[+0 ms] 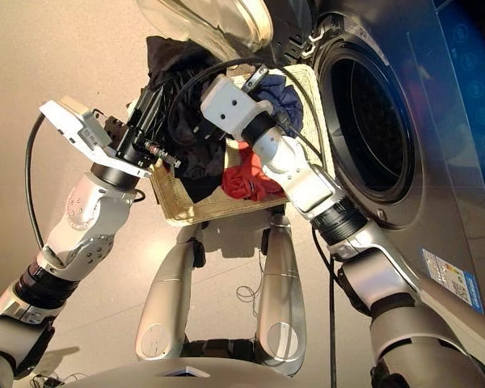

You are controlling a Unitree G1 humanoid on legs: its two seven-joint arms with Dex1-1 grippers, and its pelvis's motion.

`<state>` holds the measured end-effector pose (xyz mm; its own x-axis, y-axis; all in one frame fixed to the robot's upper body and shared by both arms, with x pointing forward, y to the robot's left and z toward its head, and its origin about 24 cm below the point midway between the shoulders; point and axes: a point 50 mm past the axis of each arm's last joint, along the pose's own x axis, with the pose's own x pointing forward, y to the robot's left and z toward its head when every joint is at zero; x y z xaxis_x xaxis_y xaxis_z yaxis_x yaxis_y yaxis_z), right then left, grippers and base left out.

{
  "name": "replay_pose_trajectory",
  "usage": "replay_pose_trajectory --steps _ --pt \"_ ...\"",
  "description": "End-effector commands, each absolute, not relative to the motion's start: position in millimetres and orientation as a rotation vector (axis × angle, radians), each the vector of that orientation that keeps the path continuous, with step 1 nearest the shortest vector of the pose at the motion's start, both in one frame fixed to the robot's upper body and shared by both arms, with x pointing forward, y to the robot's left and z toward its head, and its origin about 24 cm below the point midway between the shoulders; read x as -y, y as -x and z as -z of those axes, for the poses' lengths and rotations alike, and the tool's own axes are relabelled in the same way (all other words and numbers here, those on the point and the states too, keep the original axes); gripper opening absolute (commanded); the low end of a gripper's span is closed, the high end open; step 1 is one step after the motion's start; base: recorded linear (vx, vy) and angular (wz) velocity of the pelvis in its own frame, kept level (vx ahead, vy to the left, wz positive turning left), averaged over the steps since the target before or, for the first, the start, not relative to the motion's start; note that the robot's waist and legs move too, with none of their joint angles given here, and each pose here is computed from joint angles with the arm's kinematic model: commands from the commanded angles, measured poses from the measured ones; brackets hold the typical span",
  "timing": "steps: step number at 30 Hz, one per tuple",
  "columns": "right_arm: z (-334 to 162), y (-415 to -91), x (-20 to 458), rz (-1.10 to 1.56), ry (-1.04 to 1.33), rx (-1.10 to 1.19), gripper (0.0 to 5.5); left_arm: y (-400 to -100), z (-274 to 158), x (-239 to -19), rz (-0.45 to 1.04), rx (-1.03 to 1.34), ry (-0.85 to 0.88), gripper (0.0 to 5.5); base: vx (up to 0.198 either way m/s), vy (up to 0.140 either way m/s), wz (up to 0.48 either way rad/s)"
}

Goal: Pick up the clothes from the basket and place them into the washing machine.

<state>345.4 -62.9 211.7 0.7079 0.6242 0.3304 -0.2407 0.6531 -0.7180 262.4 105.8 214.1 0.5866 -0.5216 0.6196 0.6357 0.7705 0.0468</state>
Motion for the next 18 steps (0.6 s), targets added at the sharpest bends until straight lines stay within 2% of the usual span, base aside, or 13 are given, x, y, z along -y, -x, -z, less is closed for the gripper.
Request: replay_pose_trajectory --steps 1,9,10,11,12,13,18 --pt "-240 -338 44 -0.571 0.665 0.72 5.5 -228 -251 -91 0.842 0.882 0.223 0.0 0.0 0.0 0.0" --pt "-195 -340 73 -0.592 0.683 0.534 5.5 -231 -250 -94 0.815 0.89 0.175 0.0 0.0 0.0 0.0" --pt "-193 -339 76 -0.599 0.697 0.531 5.2 -231 -250 -95 0.81 0.889 0.166 0.0 0.0 0.0 0.0" --pt "-189 -338 79 -0.595 0.706 0.517 2.7 -231 -249 -95 0.809 0.89 0.159 0.0 0.0 0.0 0.0" --pt "-188 -338 79 -0.595 0.707 0.516 1.7 -231 -249 -95 0.809 0.889 0.16 0.0 0.0 0.0 0.0" --pt "-188 -338 81 -0.591 0.71 0.517 0.0 -231 -249 -96 0.808 0.89 0.155 0.0 0.0 0.0 0.0" --pt "-189 -335 86 -0.57 0.759 0.552 0.0 -232 -249 -97 0.791 0.901 0.139 0.0 0.0 0.0 0.0"
